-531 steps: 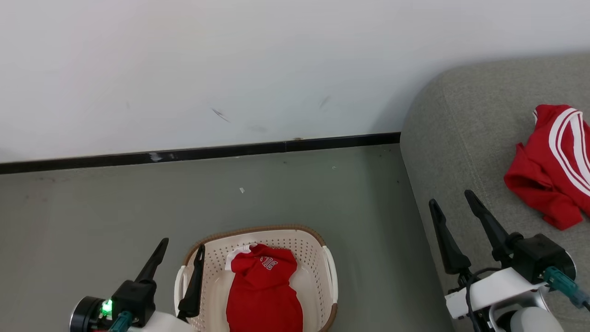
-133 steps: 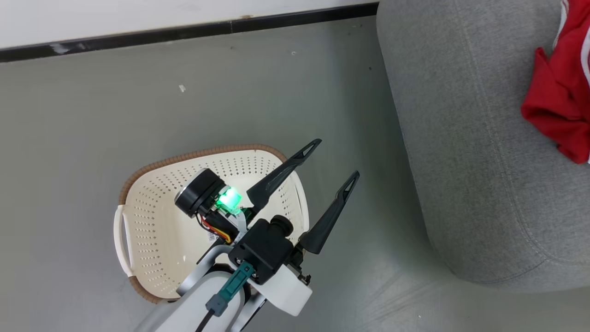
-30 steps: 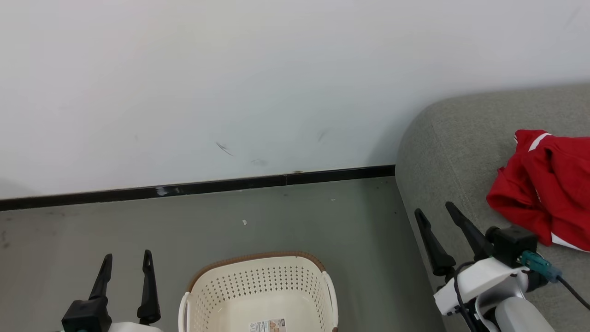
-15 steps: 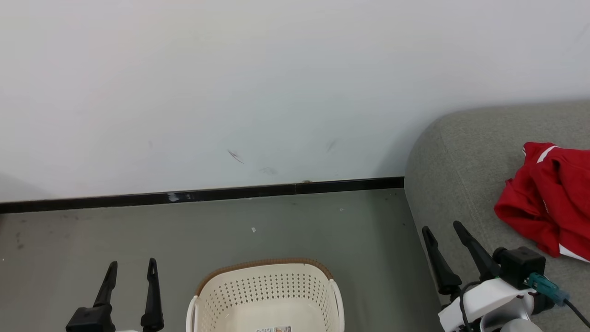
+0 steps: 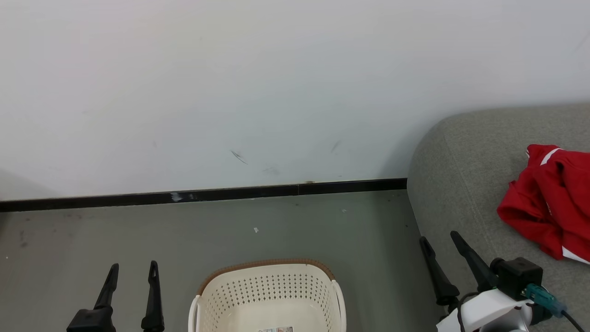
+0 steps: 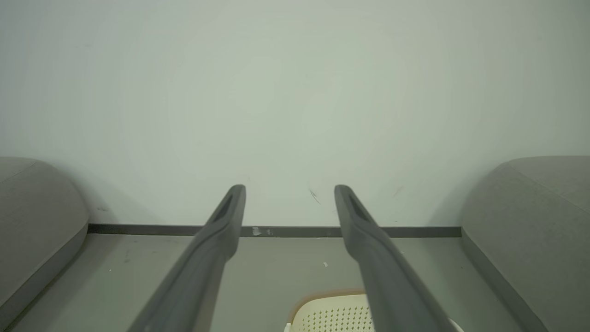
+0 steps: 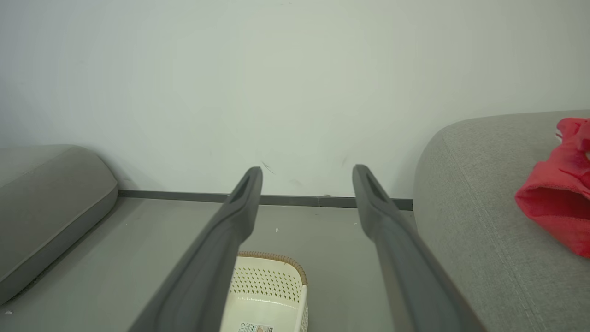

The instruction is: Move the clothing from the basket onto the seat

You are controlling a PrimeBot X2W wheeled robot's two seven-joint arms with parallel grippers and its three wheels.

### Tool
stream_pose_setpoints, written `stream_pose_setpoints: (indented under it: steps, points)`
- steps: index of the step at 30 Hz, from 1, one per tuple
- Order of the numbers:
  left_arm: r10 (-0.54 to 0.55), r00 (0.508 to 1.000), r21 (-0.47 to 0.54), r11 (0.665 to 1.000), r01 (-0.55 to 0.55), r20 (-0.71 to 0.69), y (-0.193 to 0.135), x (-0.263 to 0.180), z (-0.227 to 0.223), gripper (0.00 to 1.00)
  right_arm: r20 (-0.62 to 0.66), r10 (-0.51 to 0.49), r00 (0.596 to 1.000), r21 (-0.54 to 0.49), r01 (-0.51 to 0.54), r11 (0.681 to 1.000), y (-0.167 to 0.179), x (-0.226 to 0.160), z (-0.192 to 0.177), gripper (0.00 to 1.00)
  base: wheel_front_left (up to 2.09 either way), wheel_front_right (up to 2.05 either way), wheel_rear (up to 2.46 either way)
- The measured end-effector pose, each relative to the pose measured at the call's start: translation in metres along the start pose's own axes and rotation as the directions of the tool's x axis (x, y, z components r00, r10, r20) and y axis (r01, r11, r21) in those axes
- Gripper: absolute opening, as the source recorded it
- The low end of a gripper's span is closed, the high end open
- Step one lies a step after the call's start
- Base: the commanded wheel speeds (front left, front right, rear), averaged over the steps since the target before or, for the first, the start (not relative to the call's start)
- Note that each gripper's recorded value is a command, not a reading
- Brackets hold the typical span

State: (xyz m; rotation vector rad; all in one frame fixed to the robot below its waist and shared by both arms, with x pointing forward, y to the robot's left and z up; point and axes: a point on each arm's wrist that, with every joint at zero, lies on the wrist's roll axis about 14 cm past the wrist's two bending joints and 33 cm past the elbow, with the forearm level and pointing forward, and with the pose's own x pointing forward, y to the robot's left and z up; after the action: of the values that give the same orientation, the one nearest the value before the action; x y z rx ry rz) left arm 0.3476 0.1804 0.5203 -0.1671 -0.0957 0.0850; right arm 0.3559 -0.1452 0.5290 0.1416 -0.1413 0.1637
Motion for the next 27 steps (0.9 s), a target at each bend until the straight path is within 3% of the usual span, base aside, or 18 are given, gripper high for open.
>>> stream_pose_setpoints:
  steps: [23, 24, 27]
  points:
    - [-0.002, 1.000, 0.007, 1.000, 0.002, 0.008, 0.001, -0.001, 0.002, 1.00, -0.003, 0.003, 1.000, 0.003, -0.003, 1.000, 0.004, -0.007, -0.002, 1.00, 0.00, 0.00, 0.00]
    - [-0.001, 1.000, 0.006, 1.000, 0.001, 0.005, 0.001, -0.001, 0.001, 0.00, -0.006, 0.003, 1.000, 0.004, -0.003, 1.000, 0.004, -0.007, -0.002, 0.00, 0.00, 0.00, 0.00]
    - [0.006, 0.999, -0.004, 1.000, -0.006, -0.042, -0.002, -0.006, -0.014, 0.00, -0.054, -0.004, 0.999, 0.016, 0.005, 1.000, 0.004, -0.014, -0.018, 0.00, 0.00, 0.00, 0.00]
